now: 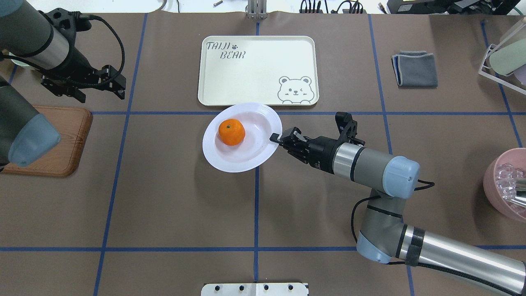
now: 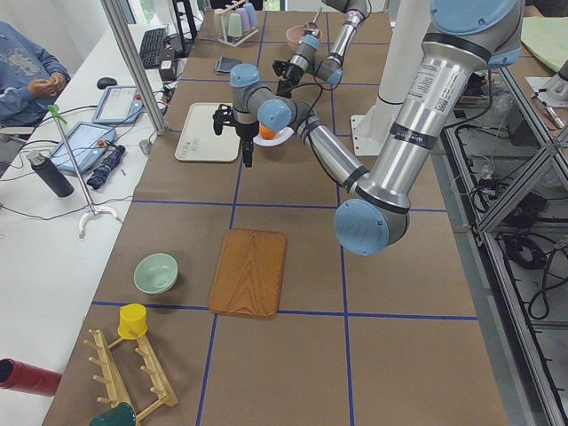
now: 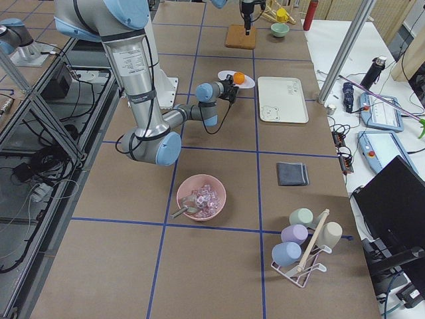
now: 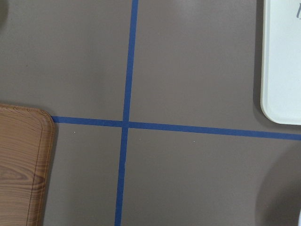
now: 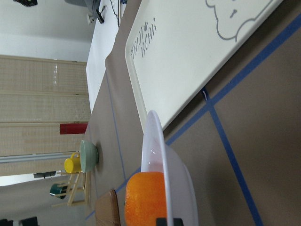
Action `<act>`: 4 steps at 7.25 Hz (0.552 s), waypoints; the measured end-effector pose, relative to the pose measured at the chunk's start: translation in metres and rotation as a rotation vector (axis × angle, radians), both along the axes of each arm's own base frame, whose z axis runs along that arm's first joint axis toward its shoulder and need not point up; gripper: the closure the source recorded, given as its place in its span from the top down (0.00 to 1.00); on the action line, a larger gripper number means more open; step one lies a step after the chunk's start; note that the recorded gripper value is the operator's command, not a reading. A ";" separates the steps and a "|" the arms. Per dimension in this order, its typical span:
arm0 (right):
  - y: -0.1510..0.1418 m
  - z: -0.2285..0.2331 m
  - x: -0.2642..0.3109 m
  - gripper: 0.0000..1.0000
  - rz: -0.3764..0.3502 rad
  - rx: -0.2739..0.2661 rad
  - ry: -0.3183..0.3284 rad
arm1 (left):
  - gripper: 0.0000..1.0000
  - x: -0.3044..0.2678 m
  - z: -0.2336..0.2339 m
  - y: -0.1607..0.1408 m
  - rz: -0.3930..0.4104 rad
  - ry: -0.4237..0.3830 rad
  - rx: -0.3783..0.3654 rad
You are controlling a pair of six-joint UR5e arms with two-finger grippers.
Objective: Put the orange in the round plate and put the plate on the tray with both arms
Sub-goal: 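Lift the plate with the right gripper and carry it onto the bear tray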
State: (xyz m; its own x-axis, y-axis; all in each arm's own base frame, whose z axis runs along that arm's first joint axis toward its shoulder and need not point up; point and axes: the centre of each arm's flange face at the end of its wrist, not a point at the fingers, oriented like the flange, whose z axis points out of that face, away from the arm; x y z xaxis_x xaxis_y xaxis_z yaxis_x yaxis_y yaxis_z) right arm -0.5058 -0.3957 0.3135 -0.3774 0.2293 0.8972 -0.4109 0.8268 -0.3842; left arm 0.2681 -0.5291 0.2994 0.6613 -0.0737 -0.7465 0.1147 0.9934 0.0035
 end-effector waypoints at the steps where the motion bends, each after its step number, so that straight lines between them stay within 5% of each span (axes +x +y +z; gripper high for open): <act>1: -0.007 -0.005 0.003 0.00 0.071 -0.052 -0.052 | 0.98 -0.004 0.000 -0.001 -0.006 0.001 0.001; 4: -0.067 -0.015 -0.015 0.00 0.295 -0.234 -0.170 | 0.98 -0.011 -0.002 0.000 -0.015 0.003 0.005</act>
